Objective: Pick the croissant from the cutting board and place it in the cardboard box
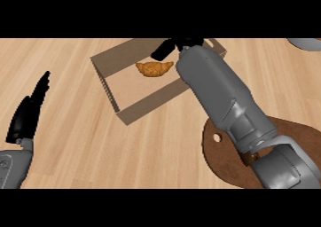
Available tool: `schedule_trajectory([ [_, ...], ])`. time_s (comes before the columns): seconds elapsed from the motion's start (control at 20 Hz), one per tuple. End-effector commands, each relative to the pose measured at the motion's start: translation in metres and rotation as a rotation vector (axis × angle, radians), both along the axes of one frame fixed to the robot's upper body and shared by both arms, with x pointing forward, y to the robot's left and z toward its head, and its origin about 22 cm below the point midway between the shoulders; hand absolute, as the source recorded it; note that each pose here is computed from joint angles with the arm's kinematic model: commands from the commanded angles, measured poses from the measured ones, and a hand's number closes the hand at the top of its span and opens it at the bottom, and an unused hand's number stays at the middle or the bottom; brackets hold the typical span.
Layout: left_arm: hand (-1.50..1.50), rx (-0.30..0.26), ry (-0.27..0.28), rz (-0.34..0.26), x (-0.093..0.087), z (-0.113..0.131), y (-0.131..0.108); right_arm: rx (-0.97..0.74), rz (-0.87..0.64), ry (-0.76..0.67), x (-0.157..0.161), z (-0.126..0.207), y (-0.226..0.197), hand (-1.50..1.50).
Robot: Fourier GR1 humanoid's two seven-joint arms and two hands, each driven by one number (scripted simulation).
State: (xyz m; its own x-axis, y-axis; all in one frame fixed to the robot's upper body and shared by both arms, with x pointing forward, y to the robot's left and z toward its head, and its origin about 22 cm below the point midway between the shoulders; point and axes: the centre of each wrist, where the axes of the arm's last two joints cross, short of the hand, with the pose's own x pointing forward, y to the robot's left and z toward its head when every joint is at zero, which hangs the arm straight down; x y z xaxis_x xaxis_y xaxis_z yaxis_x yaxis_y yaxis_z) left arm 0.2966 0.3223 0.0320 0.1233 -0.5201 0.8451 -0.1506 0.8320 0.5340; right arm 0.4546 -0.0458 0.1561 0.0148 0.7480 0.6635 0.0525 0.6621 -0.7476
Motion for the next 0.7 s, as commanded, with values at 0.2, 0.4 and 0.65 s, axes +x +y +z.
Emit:
schedule_trajectory([
  [0.2,0.00,0.018,-0.007,-0.017,-0.002,0.002,0.006,0.110,0.015,-0.116,0.002,-0.004,-0.004,-1.50],
  [0.4,0.00,0.014,0.000,0.003,0.000,0.000,0.004,0.208,-0.029,-0.235,0.003,0.001,-0.005,-1.50],
  [0.65,0.00,0.008,-0.008,0.037,-0.005,-0.004,0.002,0.375,-0.065,-0.330,0.005,0.005,-0.014,-1.50],
])
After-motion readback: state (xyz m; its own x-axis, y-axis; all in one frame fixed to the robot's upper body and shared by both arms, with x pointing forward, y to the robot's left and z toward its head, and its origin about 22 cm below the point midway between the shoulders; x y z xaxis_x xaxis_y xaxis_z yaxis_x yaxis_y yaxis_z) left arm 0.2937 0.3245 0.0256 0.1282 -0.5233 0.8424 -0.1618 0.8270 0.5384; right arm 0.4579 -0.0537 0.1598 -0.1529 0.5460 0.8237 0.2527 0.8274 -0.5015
